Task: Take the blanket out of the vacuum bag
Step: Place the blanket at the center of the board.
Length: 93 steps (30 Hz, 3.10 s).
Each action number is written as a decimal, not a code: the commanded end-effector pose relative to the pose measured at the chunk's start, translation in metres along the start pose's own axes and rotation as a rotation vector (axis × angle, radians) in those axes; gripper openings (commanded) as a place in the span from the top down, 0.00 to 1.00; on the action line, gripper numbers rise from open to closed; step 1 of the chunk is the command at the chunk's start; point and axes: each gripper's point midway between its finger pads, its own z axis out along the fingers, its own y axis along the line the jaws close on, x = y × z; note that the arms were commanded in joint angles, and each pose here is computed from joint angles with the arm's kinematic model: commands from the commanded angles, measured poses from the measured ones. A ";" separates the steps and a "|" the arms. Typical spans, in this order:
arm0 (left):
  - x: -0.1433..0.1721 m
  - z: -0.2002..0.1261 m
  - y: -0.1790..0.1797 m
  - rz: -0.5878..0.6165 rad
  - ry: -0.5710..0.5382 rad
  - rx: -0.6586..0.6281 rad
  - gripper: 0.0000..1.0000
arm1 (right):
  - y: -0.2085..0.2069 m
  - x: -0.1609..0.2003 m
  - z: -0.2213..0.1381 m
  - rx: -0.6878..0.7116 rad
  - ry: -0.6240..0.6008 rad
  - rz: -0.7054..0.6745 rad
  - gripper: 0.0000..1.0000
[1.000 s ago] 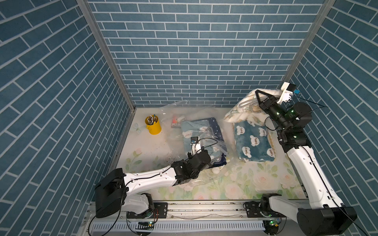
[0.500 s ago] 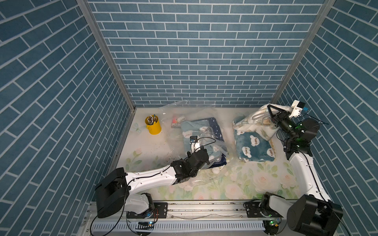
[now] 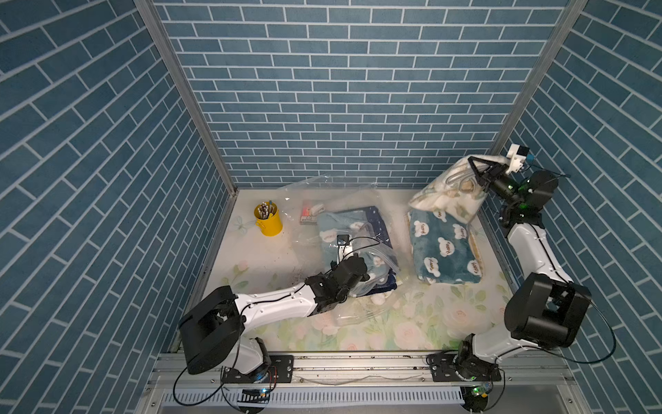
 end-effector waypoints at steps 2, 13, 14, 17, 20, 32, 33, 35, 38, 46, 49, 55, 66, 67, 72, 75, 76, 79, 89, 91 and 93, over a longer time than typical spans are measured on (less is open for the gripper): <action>-0.012 -0.002 -0.007 0.010 -0.014 0.023 1.00 | 0.030 0.000 -0.013 -0.004 -0.032 -0.052 1.00; 0.001 -0.010 0.004 -0.040 0.009 0.048 1.00 | -0.110 0.158 -0.141 0.452 -0.281 0.331 1.00; 0.001 -0.011 0.004 -0.045 0.007 0.053 1.00 | -0.112 0.160 -0.144 0.462 -0.285 0.329 1.00; -0.001 -0.014 0.004 -0.058 -0.002 0.063 1.00 | -0.107 0.157 -0.141 0.466 -0.267 0.311 1.00; -0.003 -0.015 0.003 -0.060 -0.003 0.068 1.00 | -0.100 0.150 -0.135 0.465 -0.245 0.301 1.00; -0.005 -0.018 0.003 -0.068 -0.020 0.082 1.00 | -0.104 0.189 -0.158 0.527 -0.229 0.383 1.00; -0.006 -0.018 0.002 -0.071 -0.023 0.086 1.00 | -0.109 0.197 -0.164 0.552 -0.227 0.386 0.98; -0.005 -0.017 0.003 -0.068 -0.021 0.087 1.00 | -0.123 0.210 -0.180 0.632 -0.225 0.375 0.81; -0.003 -0.017 0.003 -0.057 -0.015 0.087 1.00 | -0.137 0.226 -0.196 0.720 -0.195 0.333 0.56; -0.010 -0.022 0.001 -0.048 -0.030 0.105 1.00 | -0.145 0.237 -0.214 0.876 -0.025 0.105 0.25; -0.008 -0.022 -0.002 -0.051 -0.027 0.120 1.00 | -0.153 0.251 -0.223 0.922 0.065 0.042 0.21; 0.000 -0.018 -0.001 -0.045 -0.007 0.126 1.00 | -0.150 0.268 -0.215 0.836 0.158 -0.036 0.01; 0.002 -0.021 -0.001 -0.042 0.002 0.132 1.00 | -0.156 0.292 -0.189 0.783 0.279 -0.069 0.09; 0.003 -0.020 -0.001 -0.043 0.004 0.133 1.00 | -0.158 0.295 -0.188 0.789 0.291 -0.072 0.10; 0.005 -0.020 0.000 -0.037 0.013 0.128 1.00 | -0.165 0.297 -0.186 0.808 0.295 -0.062 0.31; 0.008 -0.018 0.000 -0.034 0.021 0.126 1.00 | -0.146 0.292 -0.174 0.734 0.277 -0.044 0.51; 0.008 -0.017 0.000 -0.035 0.023 0.126 1.00 | -0.141 0.290 -0.171 0.723 0.270 -0.039 0.59; 0.010 -0.015 -0.003 -0.033 0.032 0.133 1.00 | -0.127 0.288 -0.163 0.666 0.269 0.003 0.83; 0.007 -0.016 -0.005 -0.027 0.030 0.131 1.00 | -0.080 0.282 -0.135 0.433 0.261 0.154 1.00; 0.005 -0.015 -0.006 -0.025 0.026 0.132 1.00 | -0.070 0.277 -0.130 0.384 0.242 0.182 1.00; 0.004 -0.015 -0.008 -0.023 0.025 0.134 1.00 | -0.063 0.272 -0.128 0.369 0.219 0.197 1.00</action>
